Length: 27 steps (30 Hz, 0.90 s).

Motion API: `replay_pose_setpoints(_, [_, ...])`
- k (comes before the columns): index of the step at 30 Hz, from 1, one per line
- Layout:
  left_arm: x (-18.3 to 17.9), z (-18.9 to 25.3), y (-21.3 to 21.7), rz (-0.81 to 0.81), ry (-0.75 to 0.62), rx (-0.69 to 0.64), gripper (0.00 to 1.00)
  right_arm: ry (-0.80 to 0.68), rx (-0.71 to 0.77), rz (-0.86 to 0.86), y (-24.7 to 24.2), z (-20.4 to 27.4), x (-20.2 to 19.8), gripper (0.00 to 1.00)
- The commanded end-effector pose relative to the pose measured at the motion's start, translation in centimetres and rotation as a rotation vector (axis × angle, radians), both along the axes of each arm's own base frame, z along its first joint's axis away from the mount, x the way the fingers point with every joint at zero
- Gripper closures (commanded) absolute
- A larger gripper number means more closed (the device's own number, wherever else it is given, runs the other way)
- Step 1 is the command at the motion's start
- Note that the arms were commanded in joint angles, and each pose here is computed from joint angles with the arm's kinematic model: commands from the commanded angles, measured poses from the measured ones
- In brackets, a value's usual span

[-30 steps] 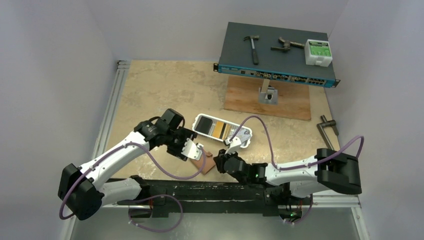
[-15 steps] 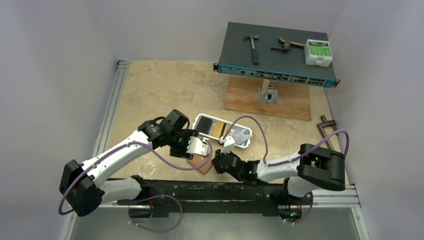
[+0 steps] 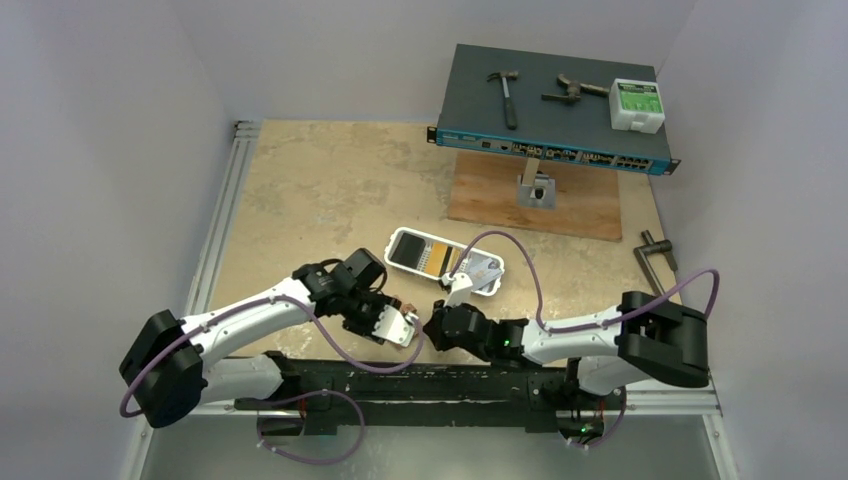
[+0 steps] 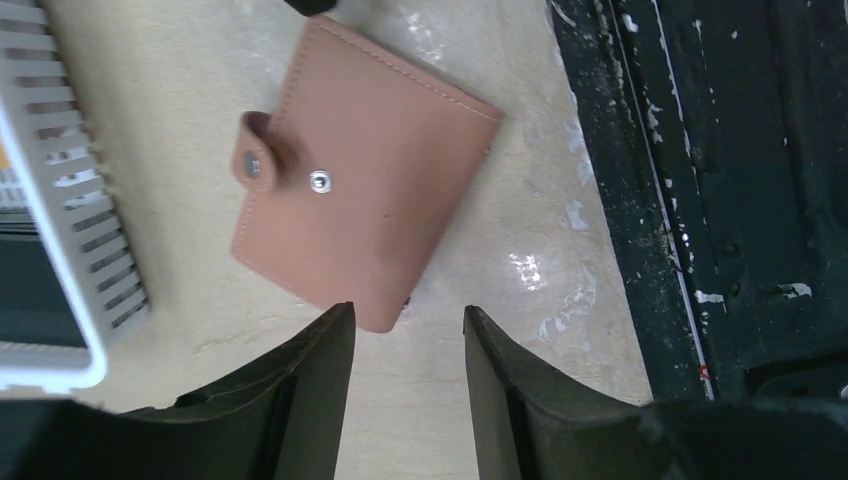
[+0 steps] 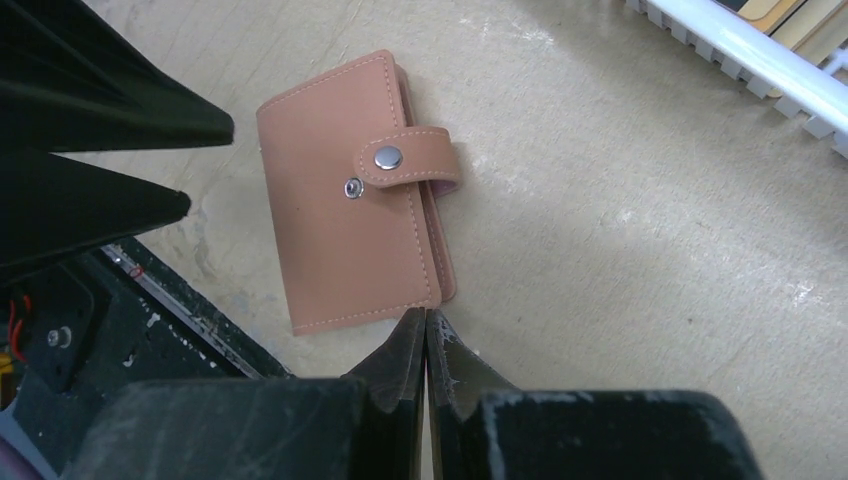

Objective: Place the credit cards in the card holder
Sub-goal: Close the card holder at the center of the board.

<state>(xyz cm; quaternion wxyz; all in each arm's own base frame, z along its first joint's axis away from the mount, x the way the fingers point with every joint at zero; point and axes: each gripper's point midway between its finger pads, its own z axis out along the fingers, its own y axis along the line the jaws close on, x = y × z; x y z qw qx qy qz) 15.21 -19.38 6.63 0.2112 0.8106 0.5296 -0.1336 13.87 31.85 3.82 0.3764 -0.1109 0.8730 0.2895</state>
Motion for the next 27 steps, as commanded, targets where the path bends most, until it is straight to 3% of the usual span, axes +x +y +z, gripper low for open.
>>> replay_pose_setpoints(1, [0.7, -0.6, -1.6, -0.097, -0.084, -0.088, 0.58, 0.024, 0.012, -0.011, -0.2, 1.3, -0.1, 1.00])
replay_pose_setpoints(2, [1.3, -0.8, -1.8, -0.100, -0.115, -0.098, 0.59, 0.017, 0.014, -0.018, -0.3, 1.7, 0.2, 1.00])
replay_pose_setpoints(9, [3.5, -1.9, -1.6, -0.116, -0.224, -0.184, 0.66, -0.055, 0.047, -0.030, -0.4, 6.3, 5.1, 0.61])
replay_pose_setpoints(11, [3.3, -2.8, -1.4, -0.136, -0.243, -0.190, 0.66, -0.052, 0.006, 0.004, 0.1, 6.8, 6.1, 0.54])
replay_pose_setpoints(16, [2.5, -4.8, -1.1, -0.247, -0.306, -0.201, 0.69, 0.005, -0.116, 0.127, 2.0, 6.8, 6.5, 0.47])
replay_pose_setpoints(27, [4.2, -4.4, -1.5, -0.316, -0.423, -0.222, 0.71, 0.143, -0.190, 0.148, 1.0, 5.1, 4.6, 0.42])
